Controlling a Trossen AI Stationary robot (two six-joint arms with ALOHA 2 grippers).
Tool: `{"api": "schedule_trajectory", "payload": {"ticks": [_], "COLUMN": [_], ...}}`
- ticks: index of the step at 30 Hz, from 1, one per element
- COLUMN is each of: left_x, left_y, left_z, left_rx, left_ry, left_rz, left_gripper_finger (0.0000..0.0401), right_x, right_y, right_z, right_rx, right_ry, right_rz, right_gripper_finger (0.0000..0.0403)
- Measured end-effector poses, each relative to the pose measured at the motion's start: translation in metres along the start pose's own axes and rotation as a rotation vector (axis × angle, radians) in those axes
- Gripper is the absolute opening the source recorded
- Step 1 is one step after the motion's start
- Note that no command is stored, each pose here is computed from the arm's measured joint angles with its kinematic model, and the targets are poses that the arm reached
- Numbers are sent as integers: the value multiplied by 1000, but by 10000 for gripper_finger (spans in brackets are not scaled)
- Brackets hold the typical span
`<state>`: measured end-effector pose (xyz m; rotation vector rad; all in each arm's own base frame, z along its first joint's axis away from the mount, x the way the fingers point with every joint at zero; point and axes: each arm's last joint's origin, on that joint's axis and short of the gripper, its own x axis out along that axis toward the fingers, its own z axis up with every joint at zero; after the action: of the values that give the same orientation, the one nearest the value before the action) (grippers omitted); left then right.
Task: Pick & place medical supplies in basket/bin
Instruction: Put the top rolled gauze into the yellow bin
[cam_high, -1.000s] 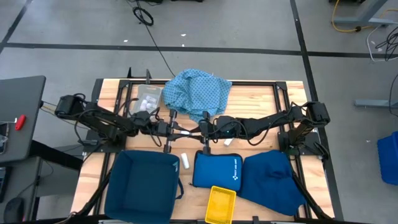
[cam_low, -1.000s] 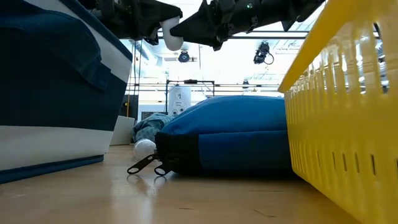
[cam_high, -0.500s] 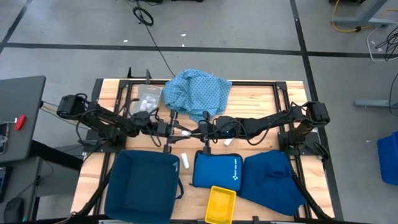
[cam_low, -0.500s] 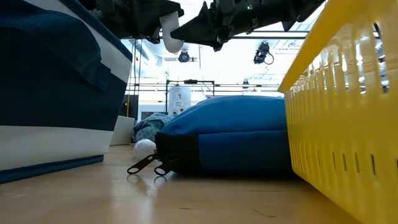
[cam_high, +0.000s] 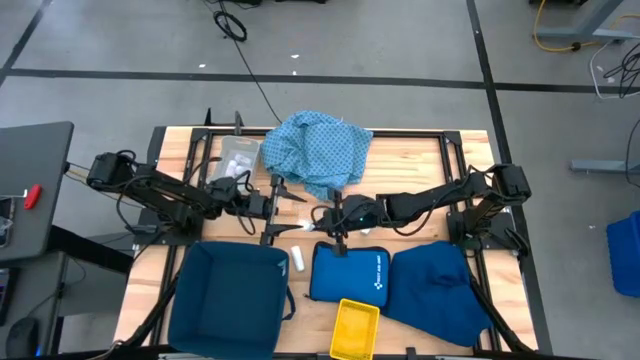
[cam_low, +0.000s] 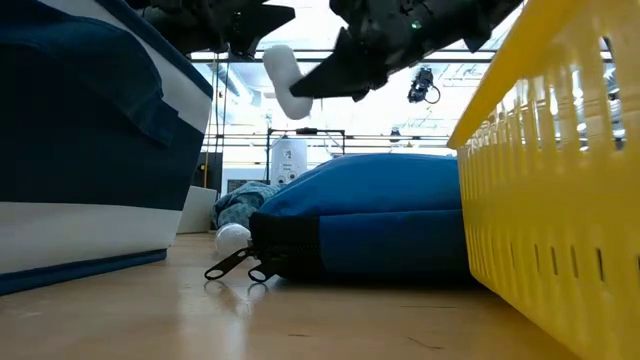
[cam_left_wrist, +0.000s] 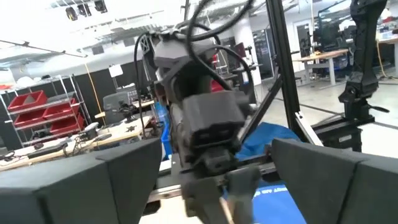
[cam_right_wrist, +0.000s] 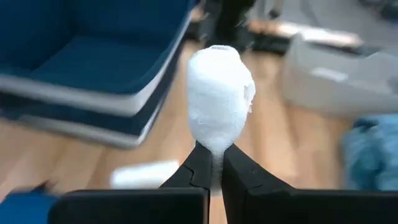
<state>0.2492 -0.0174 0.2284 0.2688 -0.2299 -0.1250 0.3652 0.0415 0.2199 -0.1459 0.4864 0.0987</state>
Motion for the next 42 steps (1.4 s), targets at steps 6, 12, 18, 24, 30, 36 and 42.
{"api": "schedule_trajectory", "payload": {"ticks": [6,12,18,24,30,36,42], "left_x": [0,0,0,0,0,0,0], "left_y": [-1,-1,-1,-1,-1,-1,-1], "left_z": [-2,-3,-3,-4,-4,-4,-5], "left_rx": [0,-9,-8,-1,0,2,1], "left_ry": [25,32,36,39,39,43,47], "left_rz": [-5,-10,-11,-11,-12,-13,-14], "left_gripper_finger": [308,308,308,308,308,308,308], "right_x": [-9,-31,-44,-52,-55,-49,-39], "right_y": [20,45,76,103,128,154,171], "right_z": [-5,2,2,-1,-8,-23,-38], "right_rx": [14,32,102,201,315,433,517], "right_ry": [103,141,198,251,330,441,523], "right_rz": [102,248,387,445,462,499,515], "right_gripper_finger": [13,13,13,13,13,13,13]}}
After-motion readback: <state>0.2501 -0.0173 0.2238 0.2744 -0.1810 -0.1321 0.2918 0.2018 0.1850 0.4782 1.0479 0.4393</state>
